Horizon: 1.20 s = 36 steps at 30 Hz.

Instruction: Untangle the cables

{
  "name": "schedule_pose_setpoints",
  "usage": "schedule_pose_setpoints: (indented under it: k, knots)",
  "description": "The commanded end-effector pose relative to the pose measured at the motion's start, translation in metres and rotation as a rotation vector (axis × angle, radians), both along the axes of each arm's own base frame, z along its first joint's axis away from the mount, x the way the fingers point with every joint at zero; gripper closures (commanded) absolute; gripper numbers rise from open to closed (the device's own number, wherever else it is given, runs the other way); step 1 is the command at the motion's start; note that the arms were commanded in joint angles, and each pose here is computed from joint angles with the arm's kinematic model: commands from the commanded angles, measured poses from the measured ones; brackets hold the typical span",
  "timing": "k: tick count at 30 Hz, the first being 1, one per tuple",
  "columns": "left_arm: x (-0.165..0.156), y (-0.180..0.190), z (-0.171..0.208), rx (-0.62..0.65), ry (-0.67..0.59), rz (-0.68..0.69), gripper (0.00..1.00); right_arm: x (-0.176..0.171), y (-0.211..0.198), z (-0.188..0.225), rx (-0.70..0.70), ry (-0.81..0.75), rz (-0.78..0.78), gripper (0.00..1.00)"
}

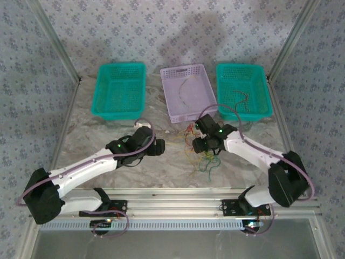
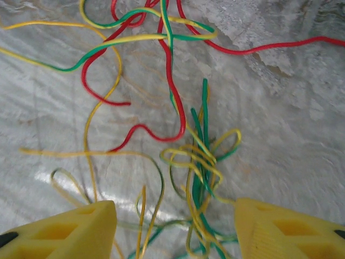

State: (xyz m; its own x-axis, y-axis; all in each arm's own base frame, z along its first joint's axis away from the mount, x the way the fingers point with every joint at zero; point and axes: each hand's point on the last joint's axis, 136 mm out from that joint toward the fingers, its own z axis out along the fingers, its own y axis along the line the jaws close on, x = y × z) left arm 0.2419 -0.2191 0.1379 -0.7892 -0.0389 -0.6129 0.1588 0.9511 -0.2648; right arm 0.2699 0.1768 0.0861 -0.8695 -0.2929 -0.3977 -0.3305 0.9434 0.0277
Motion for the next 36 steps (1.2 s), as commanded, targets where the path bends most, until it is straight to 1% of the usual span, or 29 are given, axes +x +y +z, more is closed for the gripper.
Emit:
schedule_pose_setpoints:
  k: [1, 4, 6, 8, 10, 12, 14, 15, 20, 22, 26, 29, 32, 36]
  knots:
    - [0.005, -0.004, 0.011, -0.012, -0.028, 0.014, 0.12, 0.022, 0.010, -0.002, 0.056, -0.044, -0.033, 0.41]
    - [0.006, -0.003, 0.010, 0.000, -0.029, 0.019, 0.12, 0.029, 0.014, -0.010, 0.066, -0.030, -0.031, 0.43]
    - [0.006, -0.002, 0.009, 0.010, -0.029, 0.022, 0.12, 0.032, 0.012, -0.017, 0.056, -0.017, -0.039, 0.47]
    - [0.007, -0.001, 0.009, 0.017, -0.031, 0.024, 0.11, 0.037, 0.011, -0.020, 0.059, -0.013, -0.047, 0.53]
    - [0.007, 0.000, 0.009, 0.022, -0.034, 0.025, 0.10, 0.042, 0.012, -0.023, 0.074, -0.016, -0.049, 0.57]
    - [0.008, 0.000, 0.009, 0.026, -0.035, 0.027, 0.10, 0.042, 0.015, -0.025, 0.081, -0.004, -0.042, 0.64]
    - [0.008, 0.001, 0.010, 0.028, -0.038, 0.030, 0.09, 0.042, 0.015, -0.024, 0.084, -0.008, -0.043, 0.68]
    - [0.008, 0.001, 0.010, 0.030, -0.038, 0.030, 0.08, 0.042, 0.015, -0.023, 0.086, -0.010, -0.043, 0.72]
    - [0.010, -0.001, 0.013, 0.027, -0.044, 0.027, 0.05, 0.042, 0.013, 0.001, 0.106, -0.068, -0.045, 1.00]
    - [0.010, -0.003, 0.014, 0.023, -0.043, 0.025, 0.00, 0.041, 0.015, 0.013, 0.120, -0.093, -0.037, 1.00]
    - [0.010, -0.009, 0.018, -0.001, -0.042, 0.007, 0.00, 0.033, 0.021, 0.050, 0.169, -0.153, -0.001, 1.00]
    - [0.011, -0.012, 0.021, -0.008, -0.042, -0.003, 0.00, 0.020, 0.033, 0.086, 0.254, -0.185, 0.057, 1.00]
    - [0.011, -0.016, 0.025, -0.020, -0.044, -0.012, 0.00, 0.000, 0.051, 0.117, 0.381, -0.164, 0.152, 1.00]
    - [0.012, -0.021, 0.033, -0.043, -0.052, -0.023, 0.00, -0.022, 0.065, 0.147, 0.507, -0.158, 0.248, 1.00]
